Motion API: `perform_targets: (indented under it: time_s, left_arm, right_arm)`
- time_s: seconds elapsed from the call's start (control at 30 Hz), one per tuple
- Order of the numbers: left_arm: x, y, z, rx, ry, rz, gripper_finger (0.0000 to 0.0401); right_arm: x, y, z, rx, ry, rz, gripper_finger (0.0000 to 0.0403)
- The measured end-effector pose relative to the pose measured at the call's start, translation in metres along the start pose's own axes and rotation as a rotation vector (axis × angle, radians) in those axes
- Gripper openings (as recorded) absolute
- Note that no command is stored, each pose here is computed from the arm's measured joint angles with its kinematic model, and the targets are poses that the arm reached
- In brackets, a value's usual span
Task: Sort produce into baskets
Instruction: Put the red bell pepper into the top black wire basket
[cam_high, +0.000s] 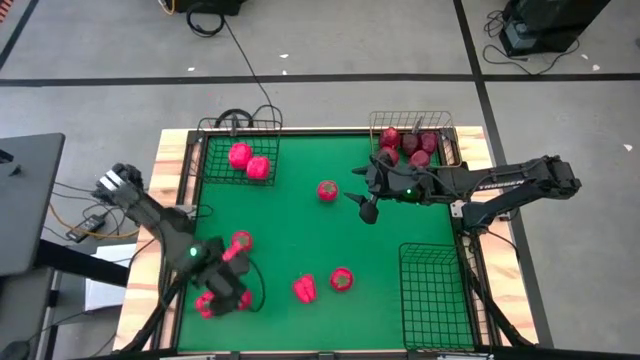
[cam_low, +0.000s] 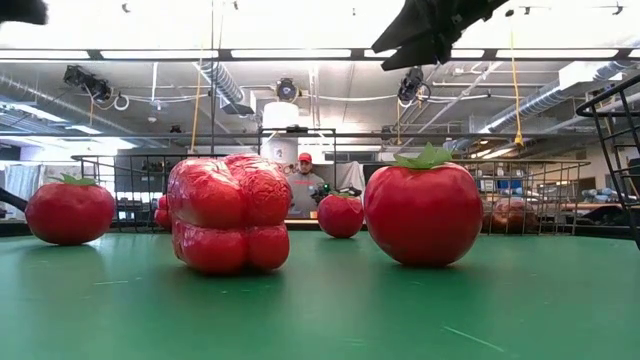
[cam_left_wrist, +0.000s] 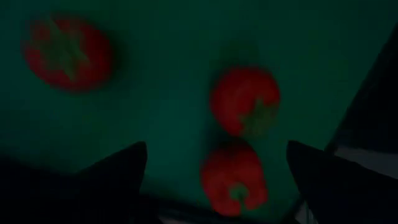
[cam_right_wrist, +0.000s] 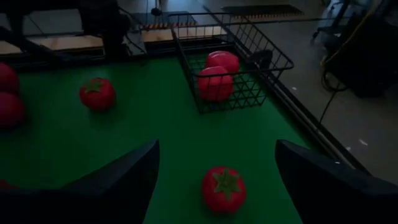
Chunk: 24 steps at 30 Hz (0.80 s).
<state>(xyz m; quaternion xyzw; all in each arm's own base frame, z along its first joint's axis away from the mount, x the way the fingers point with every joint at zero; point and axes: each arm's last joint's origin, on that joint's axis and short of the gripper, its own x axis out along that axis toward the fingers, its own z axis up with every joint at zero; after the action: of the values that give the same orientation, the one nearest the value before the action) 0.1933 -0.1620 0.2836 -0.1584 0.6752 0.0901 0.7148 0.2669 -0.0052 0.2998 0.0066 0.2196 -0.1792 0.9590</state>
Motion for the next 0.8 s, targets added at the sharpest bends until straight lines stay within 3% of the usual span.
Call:
perform_targets:
  time_s: [0.17,0.33,0.6,0.8]
  left_arm:
    - [0.022,-0.023,-0.020,-0.074,0.115,0.043,0.0390]
    - [0.032,-0.035,-0.033,-0.133,0.135,0.079,0.0390]
    - [0.033,-0.045,-0.046,-0.206,0.083,0.047,0.0391]
    - [0.038,-0.047,-0.052,-0.233,0.044,0.091,0.0391]
  right_arm:
    - [0.000,0.000,0.003,-0.036,-0.026,0.002,0.0328]
    - [0.000,0.001,0.008,-0.043,-0.078,0.037,0.0328]
    - [-0.001,0.003,0.017,-0.053,-0.165,0.104,0.0329]
    - [-0.001,0.003,0.018,-0.065,-0.174,0.103,0.0329]
